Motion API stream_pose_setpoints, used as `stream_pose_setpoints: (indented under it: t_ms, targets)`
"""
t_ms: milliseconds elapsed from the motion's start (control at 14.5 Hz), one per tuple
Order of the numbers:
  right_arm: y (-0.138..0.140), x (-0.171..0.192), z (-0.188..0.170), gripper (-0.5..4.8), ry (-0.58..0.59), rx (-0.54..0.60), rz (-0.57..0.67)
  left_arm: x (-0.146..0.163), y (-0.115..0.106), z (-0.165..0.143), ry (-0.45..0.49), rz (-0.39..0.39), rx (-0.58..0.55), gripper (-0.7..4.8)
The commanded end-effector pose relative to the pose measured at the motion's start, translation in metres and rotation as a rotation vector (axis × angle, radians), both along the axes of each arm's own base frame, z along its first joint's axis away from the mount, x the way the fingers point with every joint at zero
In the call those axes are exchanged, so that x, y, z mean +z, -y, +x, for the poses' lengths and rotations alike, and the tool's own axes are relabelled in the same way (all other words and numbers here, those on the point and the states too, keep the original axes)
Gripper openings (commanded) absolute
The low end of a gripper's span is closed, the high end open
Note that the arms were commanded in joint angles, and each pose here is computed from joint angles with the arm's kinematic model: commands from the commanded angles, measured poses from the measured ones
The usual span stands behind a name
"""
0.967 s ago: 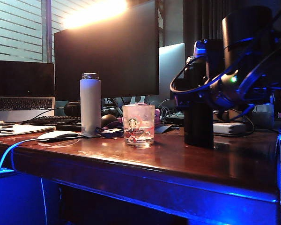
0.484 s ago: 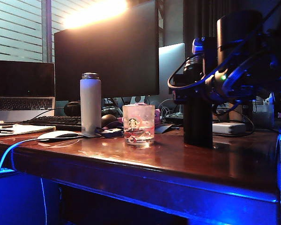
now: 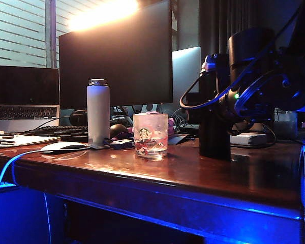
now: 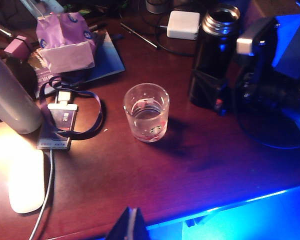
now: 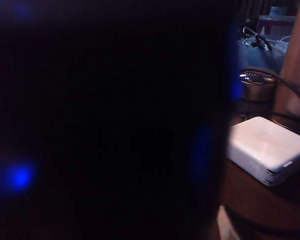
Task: Pick up the black thermos, pour a little water from inside into the glass cup, then place the black thermos back on the table.
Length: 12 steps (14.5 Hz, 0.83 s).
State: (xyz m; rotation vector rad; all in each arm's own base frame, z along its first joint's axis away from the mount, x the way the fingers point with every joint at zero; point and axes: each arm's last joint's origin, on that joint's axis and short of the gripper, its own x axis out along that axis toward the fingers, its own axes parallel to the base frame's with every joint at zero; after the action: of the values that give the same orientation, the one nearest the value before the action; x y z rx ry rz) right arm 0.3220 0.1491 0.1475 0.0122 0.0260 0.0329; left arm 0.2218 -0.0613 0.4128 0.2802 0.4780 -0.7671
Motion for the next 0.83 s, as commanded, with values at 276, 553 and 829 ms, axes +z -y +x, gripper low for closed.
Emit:
stream_pose_setpoints:
  t_ms: [276, 553, 829]
  targets:
    - [0.006, 0.005, 0.006, 4.79, 0.025, -0.012, 0.009, 0.003, 0.0, -0.001, 0.021, -0.004, -0.005, -0.03]
    - [0.011, 0.008, 0.013, 1.37, 0.021, -0.01, -0.038, 0.003, 0.0, -0.001, 0.02, -0.004, -0.005, -0.03]
    - [0.009, 0.009, 0.012, 0.75, 0.026, 0.036, -0.04, 0.003, 0.0, -0.001, 0.02, -0.004, -0.005, -0.03]
